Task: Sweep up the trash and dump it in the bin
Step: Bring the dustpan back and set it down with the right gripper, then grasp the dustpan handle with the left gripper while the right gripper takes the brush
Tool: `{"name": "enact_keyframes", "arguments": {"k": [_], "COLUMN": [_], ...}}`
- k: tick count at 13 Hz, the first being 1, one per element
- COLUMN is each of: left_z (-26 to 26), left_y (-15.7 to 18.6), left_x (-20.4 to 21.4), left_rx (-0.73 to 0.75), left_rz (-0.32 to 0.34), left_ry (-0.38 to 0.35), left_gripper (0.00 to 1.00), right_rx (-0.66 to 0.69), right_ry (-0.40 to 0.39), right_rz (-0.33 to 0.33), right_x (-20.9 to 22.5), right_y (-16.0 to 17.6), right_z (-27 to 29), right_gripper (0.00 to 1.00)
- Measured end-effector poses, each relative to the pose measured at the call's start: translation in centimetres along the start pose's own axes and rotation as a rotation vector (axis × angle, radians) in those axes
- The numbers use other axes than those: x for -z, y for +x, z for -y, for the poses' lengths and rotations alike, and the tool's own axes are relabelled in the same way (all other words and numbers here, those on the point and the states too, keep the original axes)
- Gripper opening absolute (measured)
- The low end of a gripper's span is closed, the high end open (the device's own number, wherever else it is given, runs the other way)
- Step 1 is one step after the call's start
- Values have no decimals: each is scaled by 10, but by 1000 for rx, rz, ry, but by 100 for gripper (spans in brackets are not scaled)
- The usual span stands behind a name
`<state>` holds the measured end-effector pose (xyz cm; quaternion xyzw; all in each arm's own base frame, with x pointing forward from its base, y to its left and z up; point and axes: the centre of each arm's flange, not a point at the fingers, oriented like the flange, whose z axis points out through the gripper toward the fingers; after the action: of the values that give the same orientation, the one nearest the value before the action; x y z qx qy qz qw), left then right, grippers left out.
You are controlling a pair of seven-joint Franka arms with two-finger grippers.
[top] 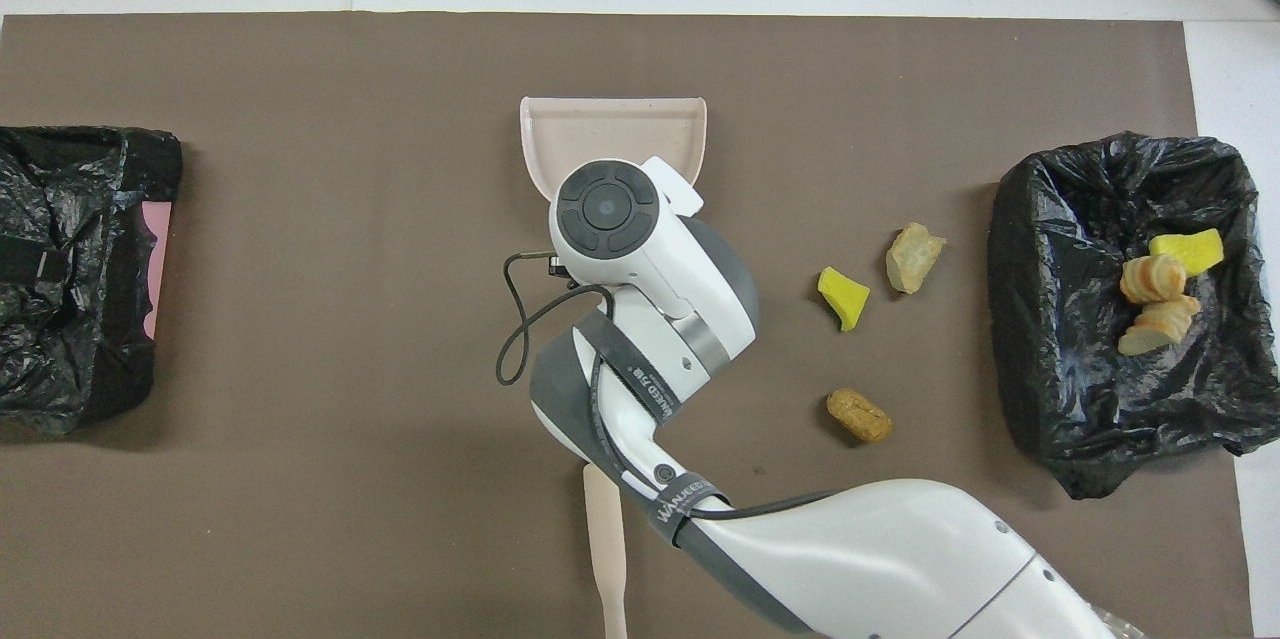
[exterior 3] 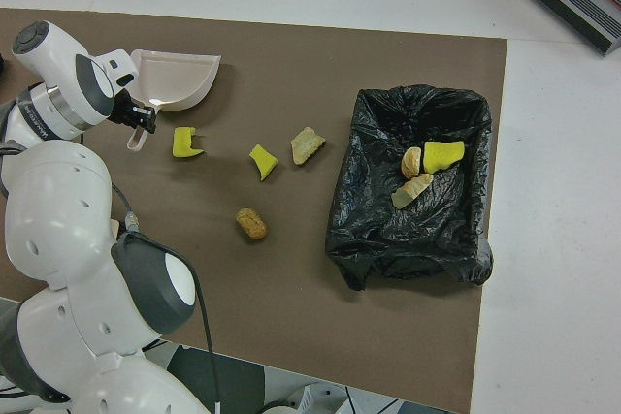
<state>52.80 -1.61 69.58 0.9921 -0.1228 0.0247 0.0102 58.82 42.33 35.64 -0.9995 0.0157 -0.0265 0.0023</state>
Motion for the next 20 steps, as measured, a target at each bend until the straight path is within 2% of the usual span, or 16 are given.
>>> {"name": "enact_keyframes", "arguments": {"k": [3, 4, 9, 13, 17, 20], "left_z": [4, 2, -8, -7, -3, -25], "left_y": [-4, -5, -3, -3, -3, 12], "left_x": [5, 7, 7, 7, 4, -6], "left_rx": [21, 19, 5, 7, 29, -1], "left_rz": [-9, -12, -11, -10, -8, -47], "left_ry": [5, 9, 11, 10, 9, 11], "left_gripper": [100, 100, 100, 100, 100, 100], "right_rx": [-15, -17, -6, 48, 120, 154], "right_ry": [5, 8, -13, -22, -44, -9], "right_rz": [-6, -12, 9, 75, 157, 223], "right_x": [-4, -1, 27, 54, 57, 45], "right_y": [8, 10, 0, -56, -148, -223], "right_z": [3, 3, 0, 6, 9, 16], "right_gripper": [32, 41, 99, 100, 100, 100]}}
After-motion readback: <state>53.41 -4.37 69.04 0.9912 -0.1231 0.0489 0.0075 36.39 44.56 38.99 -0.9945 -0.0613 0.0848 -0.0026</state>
